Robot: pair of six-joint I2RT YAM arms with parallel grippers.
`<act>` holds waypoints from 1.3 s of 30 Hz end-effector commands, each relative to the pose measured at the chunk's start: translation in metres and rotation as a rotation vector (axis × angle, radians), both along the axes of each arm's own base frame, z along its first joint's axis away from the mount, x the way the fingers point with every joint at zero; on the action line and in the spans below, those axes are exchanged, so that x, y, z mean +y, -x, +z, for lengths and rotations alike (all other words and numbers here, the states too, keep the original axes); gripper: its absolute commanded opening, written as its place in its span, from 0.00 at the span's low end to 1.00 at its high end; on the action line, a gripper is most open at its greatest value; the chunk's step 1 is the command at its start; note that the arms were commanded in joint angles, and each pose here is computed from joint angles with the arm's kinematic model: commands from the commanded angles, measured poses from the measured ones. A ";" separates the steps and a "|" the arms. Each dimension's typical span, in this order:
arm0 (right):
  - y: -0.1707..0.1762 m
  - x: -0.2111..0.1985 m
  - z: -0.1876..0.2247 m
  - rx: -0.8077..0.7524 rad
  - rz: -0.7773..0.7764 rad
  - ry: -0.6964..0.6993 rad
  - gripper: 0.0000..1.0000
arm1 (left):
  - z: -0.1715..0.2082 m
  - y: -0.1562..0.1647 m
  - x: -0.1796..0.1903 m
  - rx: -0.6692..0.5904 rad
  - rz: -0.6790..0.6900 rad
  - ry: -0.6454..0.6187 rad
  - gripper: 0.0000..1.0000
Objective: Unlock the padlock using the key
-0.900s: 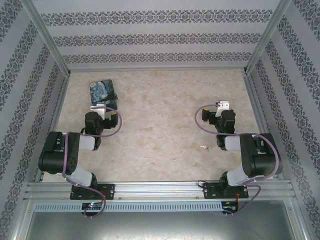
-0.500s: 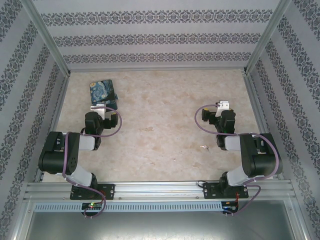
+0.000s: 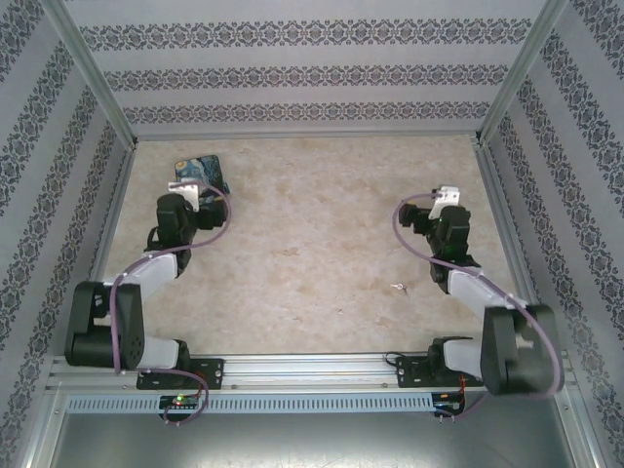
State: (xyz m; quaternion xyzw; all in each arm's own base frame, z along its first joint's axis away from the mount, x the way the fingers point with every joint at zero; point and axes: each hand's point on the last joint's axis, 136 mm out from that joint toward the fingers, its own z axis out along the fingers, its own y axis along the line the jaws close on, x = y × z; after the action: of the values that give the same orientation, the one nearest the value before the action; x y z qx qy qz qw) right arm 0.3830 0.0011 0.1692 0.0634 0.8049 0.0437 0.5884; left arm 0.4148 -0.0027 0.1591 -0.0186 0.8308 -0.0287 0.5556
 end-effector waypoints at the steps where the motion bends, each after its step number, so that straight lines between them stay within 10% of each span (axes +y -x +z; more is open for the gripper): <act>1: 0.012 0.000 0.011 0.087 -0.058 -0.212 0.98 | 0.011 0.001 0.011 0.110 0.129 0.115 1.00; 10: 0.042 0.122 0.019 0.198 0.311 -0.335 0.98 | -0.011 -0.051 0.043 0.534 0.276 0.208 0.99; 23: 0.026 0.107 -0.030 0.526 0.160 -0.376 0.98 | -0.057 -0.111 0.116 0.640 0.423 0.370 0.99; 31: 0.008 0.073 -0.037 0.673 0.038 -0.287 0.98 | -0.067 -0.157 0.081 0.609 0.296 0.501 1.00; 39: -0.004 0.082 -0.030 0.591 0.105 -0.525 0.98 | -0.038 -0.172 -0.049 0.597 -0.002 0.489 1.00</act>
State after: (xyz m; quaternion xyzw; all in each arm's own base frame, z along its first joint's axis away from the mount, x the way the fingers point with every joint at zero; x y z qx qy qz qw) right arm 0.3850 0.0766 0.1329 0.1619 0.9184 0.2144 0.2903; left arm 0.5868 0.0178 0.1003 -0.2160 0.9232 -0.1635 0.2726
